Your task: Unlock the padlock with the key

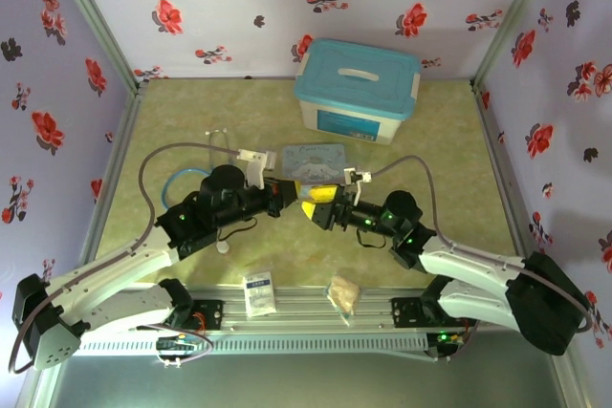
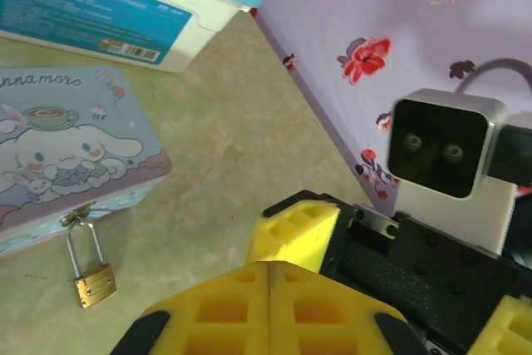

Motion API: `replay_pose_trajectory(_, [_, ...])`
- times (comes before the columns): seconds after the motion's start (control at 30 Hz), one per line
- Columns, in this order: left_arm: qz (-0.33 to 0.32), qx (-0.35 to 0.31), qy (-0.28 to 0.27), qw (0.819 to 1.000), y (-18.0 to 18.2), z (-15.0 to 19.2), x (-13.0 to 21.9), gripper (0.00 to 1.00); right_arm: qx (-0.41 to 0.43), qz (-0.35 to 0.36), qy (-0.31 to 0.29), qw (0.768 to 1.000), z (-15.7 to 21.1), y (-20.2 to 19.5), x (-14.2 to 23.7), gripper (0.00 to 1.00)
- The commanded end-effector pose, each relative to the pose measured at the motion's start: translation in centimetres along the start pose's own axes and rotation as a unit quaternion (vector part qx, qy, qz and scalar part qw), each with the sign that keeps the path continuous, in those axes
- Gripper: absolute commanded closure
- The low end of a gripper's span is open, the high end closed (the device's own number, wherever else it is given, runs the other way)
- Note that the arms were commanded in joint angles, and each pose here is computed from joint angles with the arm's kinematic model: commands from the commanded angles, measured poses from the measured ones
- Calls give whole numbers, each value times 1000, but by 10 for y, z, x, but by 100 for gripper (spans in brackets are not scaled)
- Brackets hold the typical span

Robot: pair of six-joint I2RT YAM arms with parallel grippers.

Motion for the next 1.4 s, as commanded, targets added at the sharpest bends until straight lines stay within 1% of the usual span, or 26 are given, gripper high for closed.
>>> replay_pose_trajectory(0.0, [49,-38,-23,998,-17,-12,5,100,3,-62,-6,998,-8,21,-2,29])
replay_pose_trajectory(0.1, [67,-32,-42,996,-21,-16,6,100,-4,-74,7,997,-6,22,-5,32])
replay_pose_trajectory(0.23, [74,-25,-49,996,-23,-17,6,100,-6,-96,-2,995,-7,25,-5,37])
replay_pose_trajectory(0.47, [86,-15,-62,994,-25,-18,7,100,-3,-107,-19,994,-11,24,-8,53])
replay_pose_trajectory(0.63, [97,6,-73,993,-25,-19,4,100,-17,-112,-13,993,-6,19,-11,54])
replay_pose_trajectory(0.9, [96,5,-71,993,-23,-16,6,100,-10,-102,-29,994,-8,16,-5,66])
replay_pose_trajectory(1.0, [97,8,-71,993,-22,-14,4,100,-13,-104,-23,994,-7,15,-7,73])
replay_pose_trajectory(1.03, [98,9,-72,993,-22,-14,4,100,-14,-106,-18,994,-6,16,-8,77])
replay_pose_trajectory(1.1, [100,14,-75,992,-21,-13,4,100,-16,-108,-13,994,-4,16,-8,79])
replay_pose_trajectory(1.2, [99,17,-73,992,-20,-12,3,100,-11,-103,-20,994,-4,15,-4,91])
replay_pose_trajectory(1.37, [96,22,-78,992,-17,-10,2,100,-18,-99,-18,995,-3,12,-5,92])
Point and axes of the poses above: each hand's point on the last joint's axis, 136 mm out from that joint toward the fingers, its own x axis back along the fingers, its own y axis along the line the jaws close on, z = x × y, the point moved 3 cm from there along x, back along the fingers, and after that the axes turned 7 degrees about -x, right-handed, at the moved point
